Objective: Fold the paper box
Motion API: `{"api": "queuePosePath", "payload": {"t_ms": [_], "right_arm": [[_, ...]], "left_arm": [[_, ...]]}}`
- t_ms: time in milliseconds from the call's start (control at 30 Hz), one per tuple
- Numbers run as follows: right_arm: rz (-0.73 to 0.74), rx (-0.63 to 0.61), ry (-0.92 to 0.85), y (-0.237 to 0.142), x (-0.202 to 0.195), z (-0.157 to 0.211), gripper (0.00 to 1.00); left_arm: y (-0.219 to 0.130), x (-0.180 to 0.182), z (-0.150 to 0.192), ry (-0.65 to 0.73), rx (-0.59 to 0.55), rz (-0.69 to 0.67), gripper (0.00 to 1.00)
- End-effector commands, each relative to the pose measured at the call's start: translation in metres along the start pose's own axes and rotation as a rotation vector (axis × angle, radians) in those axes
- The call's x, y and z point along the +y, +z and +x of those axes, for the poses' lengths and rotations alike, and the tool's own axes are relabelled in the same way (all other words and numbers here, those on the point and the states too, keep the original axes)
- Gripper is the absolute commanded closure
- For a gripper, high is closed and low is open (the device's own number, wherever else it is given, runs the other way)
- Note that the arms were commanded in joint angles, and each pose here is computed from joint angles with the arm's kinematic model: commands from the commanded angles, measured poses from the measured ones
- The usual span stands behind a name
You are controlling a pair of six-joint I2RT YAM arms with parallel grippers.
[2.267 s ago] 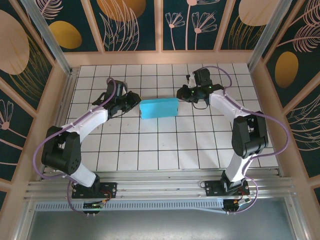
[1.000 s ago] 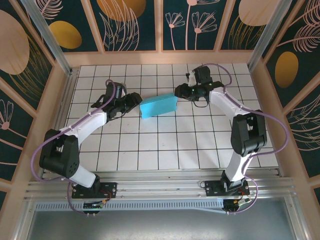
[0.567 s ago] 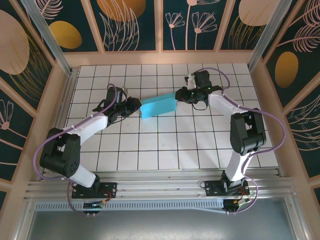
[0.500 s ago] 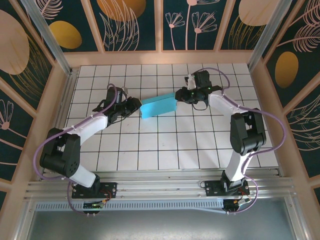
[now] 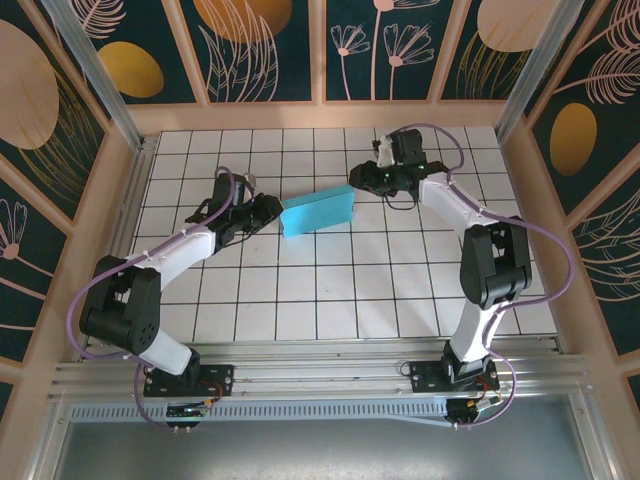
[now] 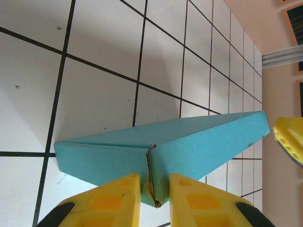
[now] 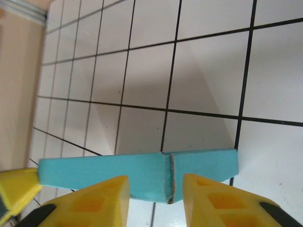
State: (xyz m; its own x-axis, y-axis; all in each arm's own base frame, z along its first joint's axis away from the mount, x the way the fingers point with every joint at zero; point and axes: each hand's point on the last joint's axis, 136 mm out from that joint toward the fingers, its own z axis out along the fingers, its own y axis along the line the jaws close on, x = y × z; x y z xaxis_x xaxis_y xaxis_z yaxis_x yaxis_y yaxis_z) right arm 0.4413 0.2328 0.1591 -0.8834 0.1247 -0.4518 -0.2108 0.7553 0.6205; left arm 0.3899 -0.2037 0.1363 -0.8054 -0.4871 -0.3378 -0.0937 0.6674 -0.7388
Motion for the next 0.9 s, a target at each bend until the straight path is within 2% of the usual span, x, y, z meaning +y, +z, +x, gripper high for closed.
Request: {"api": "queuePosePath", "payload": {"t_ms": [0, 133, 333, 467, 600, 667, 733, 867], "right_arm": [[-0.010, 0.046, 0.019, 0.018, -0.006, 0.018, 0.75], [0.004, 0.069, 0.026, 0.025, -0.013, 0.037, 0.85], [0.025, 0.039, 0.014, 0.009, -0.013, 0.042, 0.88], [0.025, 0.024, 0.018, -0.005, -0.013, 0.058, 0.88], [0.025, 0.009, 0.035, -0.022, -0.018, 0.084, 0.83], [0.013, 0.013, 0.041, -0.033, -0.015, 0.099, 0.75], [0.005, 0.010, 0.034, -0.045, -0.008, 0.108, 0.68], [0.020, -0.045, 0.045, -0.067, -0.005, 0.111, 0.59]], "left_arm": [[0.005, 0.037, 0.027, -0.025, 0.081, -0.117, 0.79], [0.008, 0.041, 0.035, -0.029, 0.112, -0.109, 0.79], [0.007, 0.031, 0.038, -0.009, 0.138, -0.069, 0.80], [0.001, 0.025, 0.042, 0.003, 0.142, -0.047, 0.80], [-0.007, 0.017, 0.063, -0.010, 0.196, 0.015, 0.72], [-0.013, 0.016, 0.071, -0.014, 0.205, 0.019, 0.69], [-0.021, 0.016, 0.077, -0.014, 0.205, 0.019, 0.65], [-0.036, 0.017, 0.076, -0.009, 0.160, 0.012, 0.53]]}}
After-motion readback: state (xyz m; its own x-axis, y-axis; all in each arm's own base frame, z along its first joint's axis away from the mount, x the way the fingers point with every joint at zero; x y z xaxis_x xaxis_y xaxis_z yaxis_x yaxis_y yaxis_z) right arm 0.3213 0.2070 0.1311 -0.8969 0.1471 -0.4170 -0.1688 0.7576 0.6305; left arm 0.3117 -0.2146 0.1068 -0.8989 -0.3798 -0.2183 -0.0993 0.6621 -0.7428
